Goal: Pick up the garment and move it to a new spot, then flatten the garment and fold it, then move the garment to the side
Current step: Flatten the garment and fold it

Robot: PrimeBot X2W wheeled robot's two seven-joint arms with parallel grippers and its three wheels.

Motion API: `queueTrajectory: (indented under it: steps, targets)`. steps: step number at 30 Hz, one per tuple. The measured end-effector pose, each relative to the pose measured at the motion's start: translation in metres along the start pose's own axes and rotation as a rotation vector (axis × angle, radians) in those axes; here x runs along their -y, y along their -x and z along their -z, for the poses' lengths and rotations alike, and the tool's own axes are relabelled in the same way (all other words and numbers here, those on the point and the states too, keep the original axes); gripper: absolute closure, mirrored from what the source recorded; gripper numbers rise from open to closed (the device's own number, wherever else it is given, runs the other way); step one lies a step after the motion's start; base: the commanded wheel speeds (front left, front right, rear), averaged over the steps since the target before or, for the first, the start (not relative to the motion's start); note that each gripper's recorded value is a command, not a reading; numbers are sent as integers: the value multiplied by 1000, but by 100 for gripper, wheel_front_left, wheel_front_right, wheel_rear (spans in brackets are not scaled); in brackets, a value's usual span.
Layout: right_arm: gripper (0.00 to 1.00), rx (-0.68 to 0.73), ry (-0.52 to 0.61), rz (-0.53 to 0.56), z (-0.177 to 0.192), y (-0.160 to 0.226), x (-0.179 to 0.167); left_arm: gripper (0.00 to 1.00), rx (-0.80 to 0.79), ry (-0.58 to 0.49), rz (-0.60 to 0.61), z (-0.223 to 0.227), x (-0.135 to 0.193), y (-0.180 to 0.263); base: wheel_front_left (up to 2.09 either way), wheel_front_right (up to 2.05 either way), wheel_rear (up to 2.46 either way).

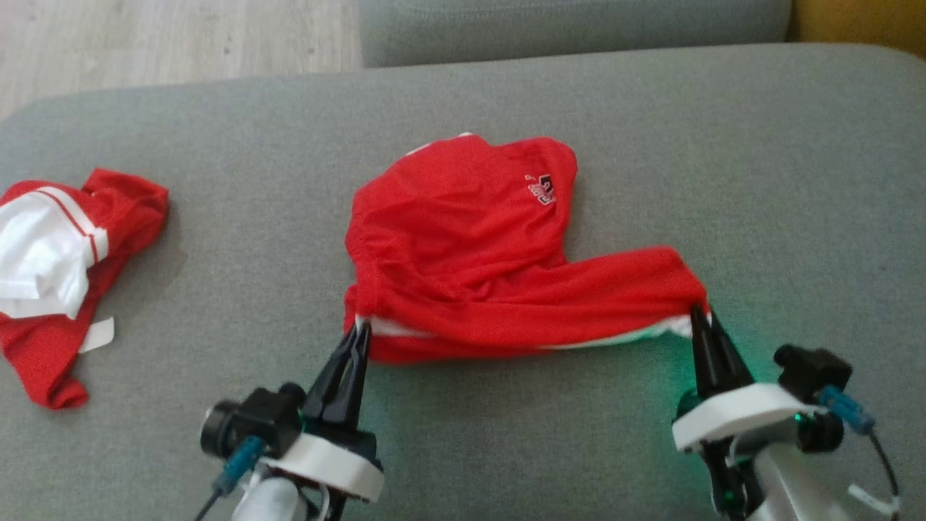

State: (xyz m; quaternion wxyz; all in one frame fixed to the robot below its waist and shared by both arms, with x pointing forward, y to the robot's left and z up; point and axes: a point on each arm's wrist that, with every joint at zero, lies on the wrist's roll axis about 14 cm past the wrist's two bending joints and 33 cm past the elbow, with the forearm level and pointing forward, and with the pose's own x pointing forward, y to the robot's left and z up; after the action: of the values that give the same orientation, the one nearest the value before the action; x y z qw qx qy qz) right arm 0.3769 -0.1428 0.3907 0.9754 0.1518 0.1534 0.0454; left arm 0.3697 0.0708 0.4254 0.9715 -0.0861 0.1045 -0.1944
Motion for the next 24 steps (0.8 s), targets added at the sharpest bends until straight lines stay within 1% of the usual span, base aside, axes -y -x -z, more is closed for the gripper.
queueTrajectory:
  steps: [3,7,10,13,15,17,18,20,24]
  targets:
    - [100,104,-34,-39,-33,-4,-14,100,116,-33,26,-38,6,-1,0,0,0]
    - [100,254,-99,-118,-89,-9,-38,100,285,-132,56,-101,7,3,0,0,0]
    - [100,357,-171,-215,-147,-8,-63,100,429,-241,80,-159,7,9,0,0,0]
    - [100,468,-216,-326,-212,5,-85,100,559,-341,98,-215,10,16,0,0,0]
    - [100,542,-227,-389,-251,18,-97,100,634,-370,108,-248,13,21,0,0,0]
    - [100,601,-221,-434,-282,31,-105,100,684,-397,117,-273,16,24,0,0,0]
    - [100,641,-218,-459,-305,38,-108,100,697,-390,123,-290,16,20,0,0,0]
    - [100,658,-205,-475,-322,40,-111,100,703,-418,118,-304,14,14,0,0,0]
    - [100,669,-142,-449,-343,29,-109,100,713,-459,101,-320,11,-4,0,0,0]
